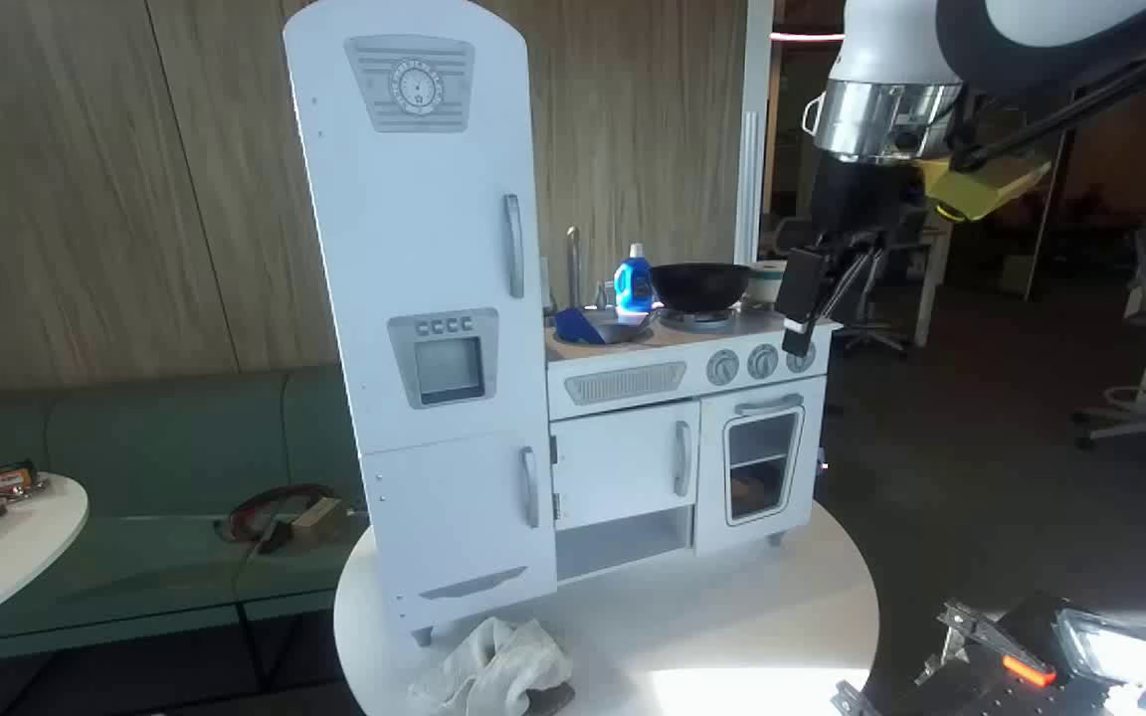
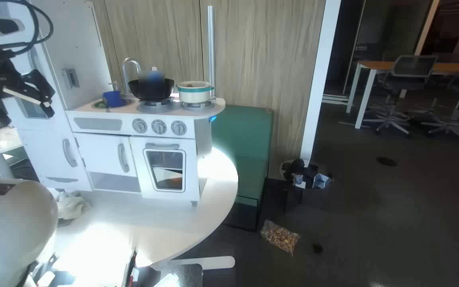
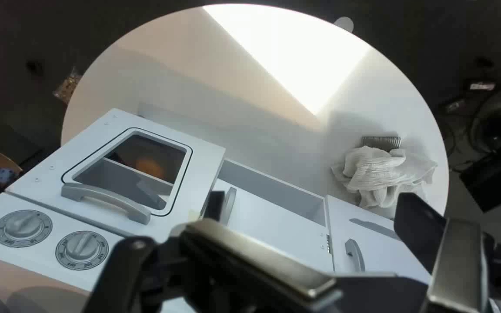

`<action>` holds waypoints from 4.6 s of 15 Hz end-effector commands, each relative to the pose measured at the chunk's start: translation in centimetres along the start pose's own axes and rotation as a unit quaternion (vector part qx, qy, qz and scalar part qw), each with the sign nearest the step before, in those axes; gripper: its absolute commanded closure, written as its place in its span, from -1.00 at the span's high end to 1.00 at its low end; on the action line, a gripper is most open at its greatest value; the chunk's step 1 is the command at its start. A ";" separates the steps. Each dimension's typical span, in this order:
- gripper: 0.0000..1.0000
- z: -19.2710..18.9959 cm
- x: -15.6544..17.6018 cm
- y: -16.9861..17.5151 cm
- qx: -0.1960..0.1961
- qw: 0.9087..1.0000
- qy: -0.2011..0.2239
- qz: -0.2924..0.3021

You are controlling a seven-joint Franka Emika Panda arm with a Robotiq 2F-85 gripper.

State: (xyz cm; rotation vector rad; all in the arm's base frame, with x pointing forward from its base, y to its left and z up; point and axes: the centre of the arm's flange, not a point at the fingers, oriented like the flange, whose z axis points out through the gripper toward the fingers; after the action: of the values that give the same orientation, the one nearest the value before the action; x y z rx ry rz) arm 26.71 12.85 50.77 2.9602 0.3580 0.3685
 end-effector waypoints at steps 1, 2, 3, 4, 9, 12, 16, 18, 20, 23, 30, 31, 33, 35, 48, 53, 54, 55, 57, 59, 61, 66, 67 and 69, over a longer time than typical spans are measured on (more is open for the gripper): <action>1.00 -0.2 0.1 0.0 0.000 1.000 0.002 0.000; 1.00 -0.4 0.1 0.0 0.000 1.000 0.004 0.000; 1.00 -0.5 0.1 0.0 0.000 1.000 0.005 0.000; 1.00 -0.5 0.1 0.0 0.000 1.000 0.006 0.000; 1.00 -0.5 0.1 0.0 0.000 1.000 0.006 0.000; 1.00 -0.5 0.1 0.0 0.000 1.000 0.006 0.000; 1.00 -0.4 1.2 1.8 -0.028 0.999 0.015 0.029; 1.00 -1.5 1.9 4.8 -0.078 0.994 0.040 0.063; 1.00 -2.8 2.2 8.2 -0.111 0.987 0.056 0.099; 1.00 -4.2 3.2 13.5 -0.160 0.972 0.075 0.154; 1.00 -5.7 6.2 25.9 -0.164 0.954 0.109 0.226; 1.00 -5.5 7.0 27.4 -0.157 0.954 0.109 0.230; 1.00 -4.7 8.4 29.7 -0.148 0.955 0.104 0.237; 1.00 -3.5 9.9 31.7 -0.144 0.956 0.094 0.238; 1.00 1.2 13.7 37.3 -0.119 0.958 0.067 0.251; 1.00 0.0 18.4 38.5 -0.124 0.959 0.069 0.244; 1.00 -0.2 19.3 39.0 -0.123 0.961 0.072 0.237; 1.00 -0.7 20.5 39.8 -0.123 0.962 0.071 0.234; 1.00 -0.2 21.9 41.0 -0.125 0.963 0.077 0.227; 1.00 0.0 22.9 41.3 -0.111 0.966 0.056 0.227; 1.00 0.9 24.4 44.5 -0.088 0.967 0.019 0.237; 1.00 1.6 25.4 46.8 -0.028 0.971 -0.041 0.236; 1.00 1.7 25.6 47.1 -0.015 0.970 -0.046 0.240; 1.00 1.8 25.9 47.5 0.017 0.970 -0.042 0.238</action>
State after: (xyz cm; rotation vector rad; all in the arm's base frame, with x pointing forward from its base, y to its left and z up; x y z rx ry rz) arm 59.19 -24.93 60.37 2.9836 -0.3861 0.2852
